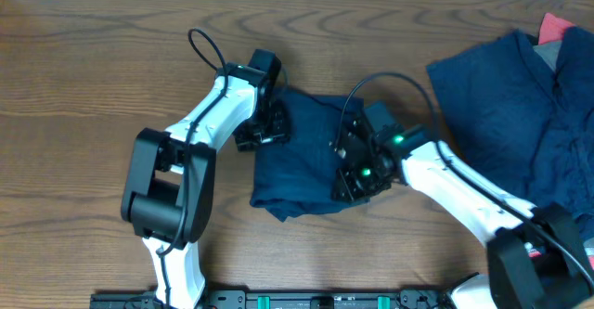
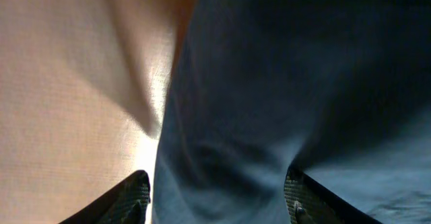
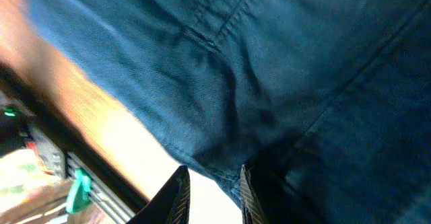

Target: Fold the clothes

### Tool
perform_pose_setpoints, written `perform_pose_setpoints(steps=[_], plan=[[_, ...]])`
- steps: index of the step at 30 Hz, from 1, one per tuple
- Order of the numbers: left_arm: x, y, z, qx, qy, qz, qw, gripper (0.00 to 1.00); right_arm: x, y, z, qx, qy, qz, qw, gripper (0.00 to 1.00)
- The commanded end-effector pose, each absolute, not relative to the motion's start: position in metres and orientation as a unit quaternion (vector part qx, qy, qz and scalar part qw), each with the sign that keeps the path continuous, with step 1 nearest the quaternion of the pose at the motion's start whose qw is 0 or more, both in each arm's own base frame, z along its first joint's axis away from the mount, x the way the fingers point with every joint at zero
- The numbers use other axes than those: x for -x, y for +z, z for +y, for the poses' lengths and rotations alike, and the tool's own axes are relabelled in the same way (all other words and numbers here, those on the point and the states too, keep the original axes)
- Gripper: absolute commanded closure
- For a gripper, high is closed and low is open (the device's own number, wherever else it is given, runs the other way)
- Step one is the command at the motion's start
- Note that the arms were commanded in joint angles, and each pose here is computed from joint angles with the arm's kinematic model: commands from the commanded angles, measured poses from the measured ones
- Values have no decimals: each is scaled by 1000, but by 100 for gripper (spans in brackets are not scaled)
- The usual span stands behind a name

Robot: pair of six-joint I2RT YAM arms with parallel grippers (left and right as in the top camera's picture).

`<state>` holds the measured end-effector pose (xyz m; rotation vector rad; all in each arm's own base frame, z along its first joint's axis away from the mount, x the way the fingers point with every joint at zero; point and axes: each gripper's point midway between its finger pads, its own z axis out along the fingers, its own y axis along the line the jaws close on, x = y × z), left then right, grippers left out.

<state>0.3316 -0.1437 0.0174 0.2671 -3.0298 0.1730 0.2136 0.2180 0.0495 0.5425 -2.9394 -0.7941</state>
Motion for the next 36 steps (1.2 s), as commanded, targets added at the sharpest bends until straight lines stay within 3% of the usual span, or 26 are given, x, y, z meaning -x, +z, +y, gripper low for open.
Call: perform_pose_setpoints(steps=[1,5,9,12,16,19,23,25,27,29,36], plan=[[-312,11,-135,-88,33,-991,95,35,-195,17,206,-159,-228,-958,71,77],[-281,18,-127,-93,12,-983,157,35,-209,-16,158,-86,-102,-989,66,79],[-251,31,-141,-107,48,-965,233,34,-254,-25,115,-32,-12,-999,-14,76],[-236,43,-161,-116,96,-949,276,27,-306,-16,102,3,-7,-994,-106,67],[-233,51,-172,-102,121,-948,278,24,-354,10,108,26,-57,-983,-174,66],[-241,57,-170,-95,124,-956,247,23,-370,30,124,5,-98,-978,-186,65],[-275,68,-161,-78,128,-978,144,21,-370,48,133,-20,-111,-978,-176,62],[-300,76,-158,-54,132,-987,74,16,-367,55,135,-23,-111,-978,-173,61],[-324,83,-159,-18,138,-990,9,3,-363,62,135,-24,-112,-978,-174,60],[-340,86,-164,11,148,-989,-29,2,-359,67,135,-25,-111,-979,-172,60],[-354,60,-171,14,156,-987,-27,2,-344,73,129,-23,-105,-983,-152,59]])
